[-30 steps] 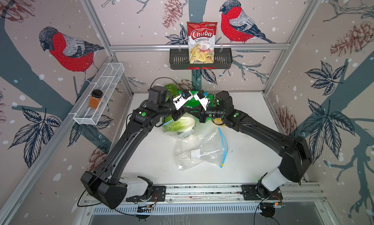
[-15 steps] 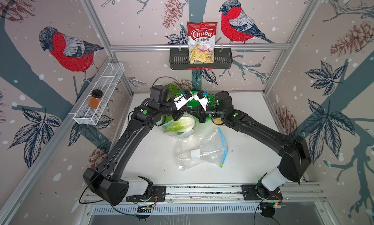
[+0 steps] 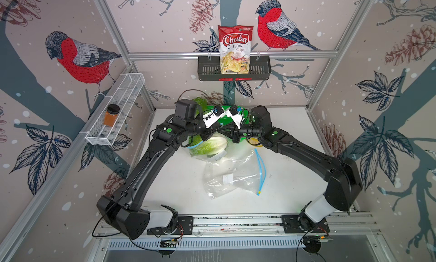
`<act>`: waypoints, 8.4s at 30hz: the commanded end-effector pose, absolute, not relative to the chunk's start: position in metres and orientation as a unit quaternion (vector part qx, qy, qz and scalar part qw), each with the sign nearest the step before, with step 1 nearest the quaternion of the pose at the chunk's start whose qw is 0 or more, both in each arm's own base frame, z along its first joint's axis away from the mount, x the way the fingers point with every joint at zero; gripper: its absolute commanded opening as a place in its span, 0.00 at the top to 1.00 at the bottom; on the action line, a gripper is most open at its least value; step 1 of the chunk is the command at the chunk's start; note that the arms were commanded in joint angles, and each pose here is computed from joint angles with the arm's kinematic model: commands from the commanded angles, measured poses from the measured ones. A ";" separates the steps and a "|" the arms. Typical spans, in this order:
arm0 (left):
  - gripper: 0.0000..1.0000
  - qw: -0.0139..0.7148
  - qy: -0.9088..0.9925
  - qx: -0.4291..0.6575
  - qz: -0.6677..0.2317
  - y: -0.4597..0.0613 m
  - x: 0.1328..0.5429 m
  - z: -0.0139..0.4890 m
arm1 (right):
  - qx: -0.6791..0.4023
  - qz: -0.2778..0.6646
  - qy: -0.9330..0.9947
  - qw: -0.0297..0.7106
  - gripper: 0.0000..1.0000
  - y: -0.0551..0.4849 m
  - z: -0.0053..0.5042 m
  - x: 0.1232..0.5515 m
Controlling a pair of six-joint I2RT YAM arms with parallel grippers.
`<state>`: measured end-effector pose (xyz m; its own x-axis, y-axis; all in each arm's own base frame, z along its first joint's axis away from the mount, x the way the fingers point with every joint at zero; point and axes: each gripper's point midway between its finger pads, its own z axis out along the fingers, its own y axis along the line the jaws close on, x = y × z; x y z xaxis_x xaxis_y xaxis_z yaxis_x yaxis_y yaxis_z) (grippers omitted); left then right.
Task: Put the chinese cabbages into a zipper bag and zip it
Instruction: Zip the zipper on the zipper food storage bag, then place the zipper food storage bag at the center of the board.
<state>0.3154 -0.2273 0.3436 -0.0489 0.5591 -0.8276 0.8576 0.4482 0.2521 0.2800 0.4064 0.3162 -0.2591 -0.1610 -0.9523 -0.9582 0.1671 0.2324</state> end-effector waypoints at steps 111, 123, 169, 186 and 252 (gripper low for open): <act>0.90 0.438 0.825 0.356 -0.014 -0.124 0.316 0.305 | -0.336 0.458 0.639 0.519 1.00 0.366 0.357 0.343; 0.90 0.438 0.837 0.327 0.012 -0.104 0.309 0.310 | -0.319 0.444 0.651 0.527 1.00 0.357 0.356 0.355; 0.76 0.446 0.845 0.294 0.012 -0.099 0.308 0.312 | -0.324 0.438 0.639 0.543 1.00 0.346 0.359 0.349; 0.62 0.517 0.777 0.359 -0.006 -0.121 0.338 0.315 | -0.420 0.451 0.560 0.554 1.00 0.348 0.374 0.330; 0.75 0.521 0.709 0.437 -0.188 -0.177 0.291 0.343 | -0.514 0.416 0.464 0.589 1.00 0.293 0.465 0.242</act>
